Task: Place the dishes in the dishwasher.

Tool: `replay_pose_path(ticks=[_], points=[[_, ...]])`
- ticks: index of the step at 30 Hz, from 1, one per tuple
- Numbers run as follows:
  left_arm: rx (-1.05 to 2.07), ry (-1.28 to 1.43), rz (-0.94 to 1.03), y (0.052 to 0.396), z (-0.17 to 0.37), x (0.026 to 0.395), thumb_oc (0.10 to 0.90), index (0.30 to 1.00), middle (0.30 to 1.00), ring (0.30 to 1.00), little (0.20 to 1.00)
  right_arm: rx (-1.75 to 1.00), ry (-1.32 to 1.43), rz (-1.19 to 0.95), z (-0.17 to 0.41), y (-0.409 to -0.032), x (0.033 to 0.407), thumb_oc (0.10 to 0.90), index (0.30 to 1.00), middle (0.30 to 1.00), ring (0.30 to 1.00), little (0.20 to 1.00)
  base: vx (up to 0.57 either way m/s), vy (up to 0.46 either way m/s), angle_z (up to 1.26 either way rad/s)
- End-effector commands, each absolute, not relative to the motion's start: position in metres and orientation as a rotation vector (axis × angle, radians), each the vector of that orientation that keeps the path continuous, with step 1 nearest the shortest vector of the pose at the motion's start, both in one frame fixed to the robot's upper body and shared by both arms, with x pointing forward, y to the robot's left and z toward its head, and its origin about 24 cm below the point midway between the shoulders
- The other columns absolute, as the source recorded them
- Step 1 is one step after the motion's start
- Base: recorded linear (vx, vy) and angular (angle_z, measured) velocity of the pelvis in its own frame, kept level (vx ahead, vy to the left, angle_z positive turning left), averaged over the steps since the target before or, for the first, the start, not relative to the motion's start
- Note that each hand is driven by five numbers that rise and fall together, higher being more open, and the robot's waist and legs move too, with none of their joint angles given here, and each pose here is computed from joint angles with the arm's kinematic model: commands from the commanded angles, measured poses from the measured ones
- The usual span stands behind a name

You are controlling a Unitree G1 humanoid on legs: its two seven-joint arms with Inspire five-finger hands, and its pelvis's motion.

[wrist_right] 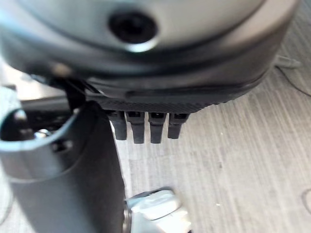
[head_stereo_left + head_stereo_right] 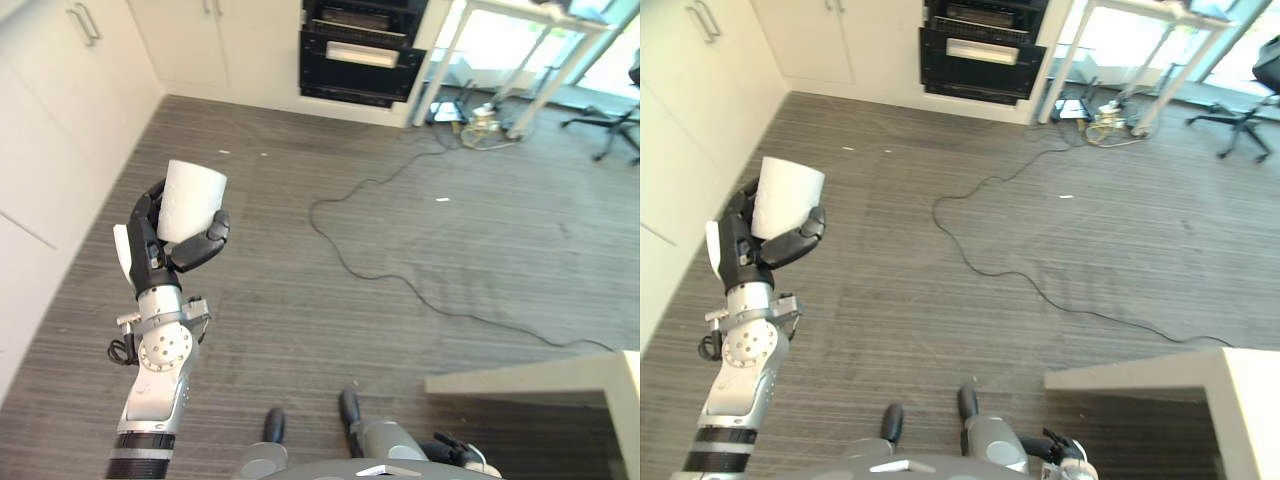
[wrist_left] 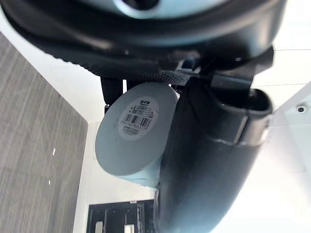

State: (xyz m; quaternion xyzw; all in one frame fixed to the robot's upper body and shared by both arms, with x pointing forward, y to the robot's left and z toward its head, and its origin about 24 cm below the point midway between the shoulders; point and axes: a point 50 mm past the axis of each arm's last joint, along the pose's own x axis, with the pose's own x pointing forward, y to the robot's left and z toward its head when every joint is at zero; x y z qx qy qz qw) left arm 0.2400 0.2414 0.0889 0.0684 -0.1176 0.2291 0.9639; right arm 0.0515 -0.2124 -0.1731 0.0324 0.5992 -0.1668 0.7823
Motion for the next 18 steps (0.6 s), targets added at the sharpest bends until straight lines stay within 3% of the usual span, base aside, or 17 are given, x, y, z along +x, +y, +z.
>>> replay_pose_path(ticks=[1,8,12,18], points=[[0.165,-0.642,0.46,0.235,0.163,0.235,0.4,0.3,0.3,0.3,0.3,0.015,1.351,-0.409,-0.173,-0.226,0.038,0.8,0.9,0.9,0.9,0.9,0.03,-0.101,1.18],[0.152,-0.545,0.545,0.252,0.142,0.217,0.4,0.3,0.3,0.3,0.3,-0.058,1.242,-0.412,-0.164,-0.244,0.07,0.8,0.9,0.9,0.9,0.9,0.09,-0.061,-0.1],[0.143,-0.533,0.5,0.248,0.141,0.219,0.4,0.3,0.3,0.3,0.3,-0.064,1.206,-0.383,-0.161,-0.246,0.082,0.8,0.9,0.9,0.9,0.9,-0.01,-0.041,0.02],[0.191,-0.494,0.409,0.242,0.138,0.224,0.4,0.3,0.3,0.3,0.3,-0.055,1.273,-0.371,-0.165,-0.242,0.065,0.8,0.9,0.9,0.9,0.9,-0.02,0.025,0.08]])
